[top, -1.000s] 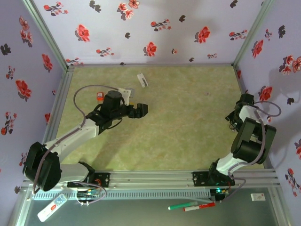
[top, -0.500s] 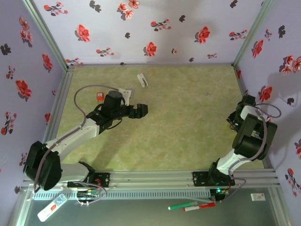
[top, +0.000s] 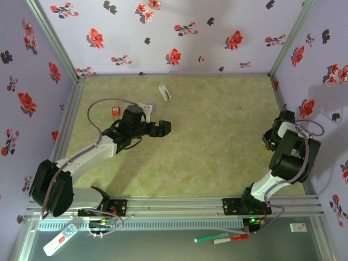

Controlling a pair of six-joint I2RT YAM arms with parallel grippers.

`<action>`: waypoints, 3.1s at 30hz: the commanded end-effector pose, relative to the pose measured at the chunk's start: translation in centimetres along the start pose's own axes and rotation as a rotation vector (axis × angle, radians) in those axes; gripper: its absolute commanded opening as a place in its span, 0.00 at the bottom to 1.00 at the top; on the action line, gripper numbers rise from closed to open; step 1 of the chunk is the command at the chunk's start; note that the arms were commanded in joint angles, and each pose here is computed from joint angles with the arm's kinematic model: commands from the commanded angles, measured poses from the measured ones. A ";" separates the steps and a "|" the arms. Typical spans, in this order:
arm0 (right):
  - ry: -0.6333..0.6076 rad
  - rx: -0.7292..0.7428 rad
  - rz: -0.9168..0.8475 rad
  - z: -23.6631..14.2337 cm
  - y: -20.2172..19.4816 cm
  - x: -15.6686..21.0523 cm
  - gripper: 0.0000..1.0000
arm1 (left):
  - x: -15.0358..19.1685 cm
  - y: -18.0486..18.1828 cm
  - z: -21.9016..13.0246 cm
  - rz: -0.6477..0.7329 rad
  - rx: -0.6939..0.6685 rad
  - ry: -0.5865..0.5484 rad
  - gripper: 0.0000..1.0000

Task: Unlock with the key

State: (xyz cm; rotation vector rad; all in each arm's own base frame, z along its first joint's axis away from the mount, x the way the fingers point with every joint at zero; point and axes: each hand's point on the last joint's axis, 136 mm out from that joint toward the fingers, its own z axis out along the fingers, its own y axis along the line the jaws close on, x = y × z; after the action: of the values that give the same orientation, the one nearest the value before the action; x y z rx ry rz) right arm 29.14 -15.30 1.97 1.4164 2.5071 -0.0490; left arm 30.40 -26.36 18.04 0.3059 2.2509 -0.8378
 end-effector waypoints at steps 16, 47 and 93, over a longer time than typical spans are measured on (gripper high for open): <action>0.106 -0.236 -0.252 -2.7 8.9 10.5 0.00 | -0.9 0.6 0.1 -0.092 -0.044 -0.039 0.98; 0.092 -0.454 -0.680 -10.1 18.4 17.6 0.49 | -1.3 -4.7 4.2 -0.441 0.207 -0.067 0.87; 0.067 -0.020 -0.883 -2.2 22.6 18.4 0.24 | 1.5 -0.2 -1.2 -0.237 -0.072 -0.089 0.91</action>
State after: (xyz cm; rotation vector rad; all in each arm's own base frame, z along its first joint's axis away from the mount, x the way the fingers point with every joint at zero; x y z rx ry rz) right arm 39.49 12.68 2.12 0.1906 2.9434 -0.0918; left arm 28.87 -26.32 17.69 -0.0565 2.2618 -0.9125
